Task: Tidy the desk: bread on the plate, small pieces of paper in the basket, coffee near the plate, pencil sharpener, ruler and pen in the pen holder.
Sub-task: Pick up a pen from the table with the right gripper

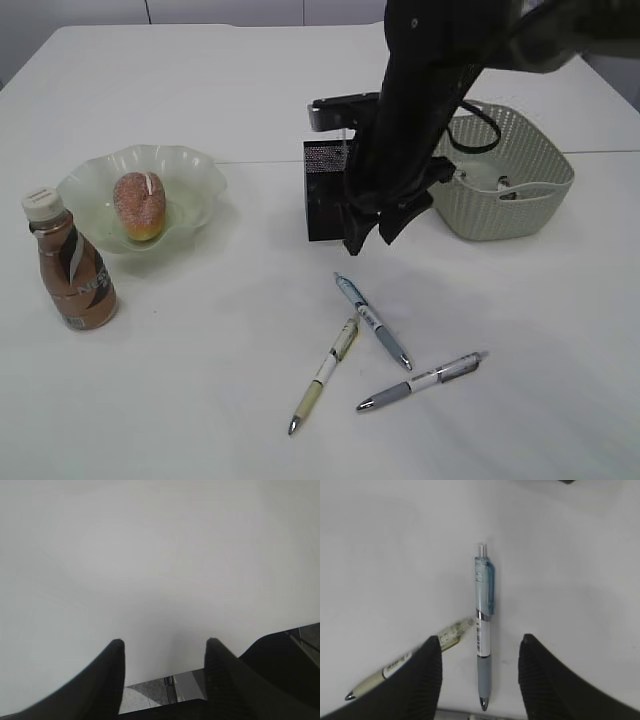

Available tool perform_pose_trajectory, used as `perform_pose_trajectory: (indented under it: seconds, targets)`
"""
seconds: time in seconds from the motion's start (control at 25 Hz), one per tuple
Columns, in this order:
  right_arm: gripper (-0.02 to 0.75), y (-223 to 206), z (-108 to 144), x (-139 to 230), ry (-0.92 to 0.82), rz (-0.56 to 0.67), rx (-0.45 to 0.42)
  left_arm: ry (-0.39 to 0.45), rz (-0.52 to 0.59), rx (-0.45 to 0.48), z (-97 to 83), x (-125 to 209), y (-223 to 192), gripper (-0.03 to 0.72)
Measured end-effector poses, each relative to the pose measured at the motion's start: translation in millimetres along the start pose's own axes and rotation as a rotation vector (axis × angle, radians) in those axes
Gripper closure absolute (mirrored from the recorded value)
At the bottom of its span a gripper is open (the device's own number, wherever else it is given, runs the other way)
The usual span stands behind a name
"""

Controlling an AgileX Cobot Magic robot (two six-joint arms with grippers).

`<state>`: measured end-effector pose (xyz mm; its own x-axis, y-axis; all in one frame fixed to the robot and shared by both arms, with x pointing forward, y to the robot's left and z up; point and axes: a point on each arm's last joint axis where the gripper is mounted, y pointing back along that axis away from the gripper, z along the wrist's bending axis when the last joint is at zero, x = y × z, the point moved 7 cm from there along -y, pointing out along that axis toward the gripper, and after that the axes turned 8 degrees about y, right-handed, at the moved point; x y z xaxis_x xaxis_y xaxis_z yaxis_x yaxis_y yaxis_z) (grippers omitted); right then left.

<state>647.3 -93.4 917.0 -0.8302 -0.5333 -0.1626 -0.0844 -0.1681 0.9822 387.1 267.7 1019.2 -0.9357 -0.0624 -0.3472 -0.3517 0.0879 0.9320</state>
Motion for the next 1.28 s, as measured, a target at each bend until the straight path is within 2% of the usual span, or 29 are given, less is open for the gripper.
perform_pose_trajectory:
  seconds: [0.56,0.84,1.28]
  targets:
    - [0.342,-63,-3,11,-0.021,0.149,-0.040,0.000,0.000,0.000,0.0,0,0,0.322]
    - [0.342,-66,-2,1,-0.019,0.092,-0.052,0.000,0.000,0.000,0.0,0,0,0.326]
    - [0.342,-68,4,-11,0.068,0.022,-0.011,0.000,0.000,0.000,0.0,0,0,0.328]
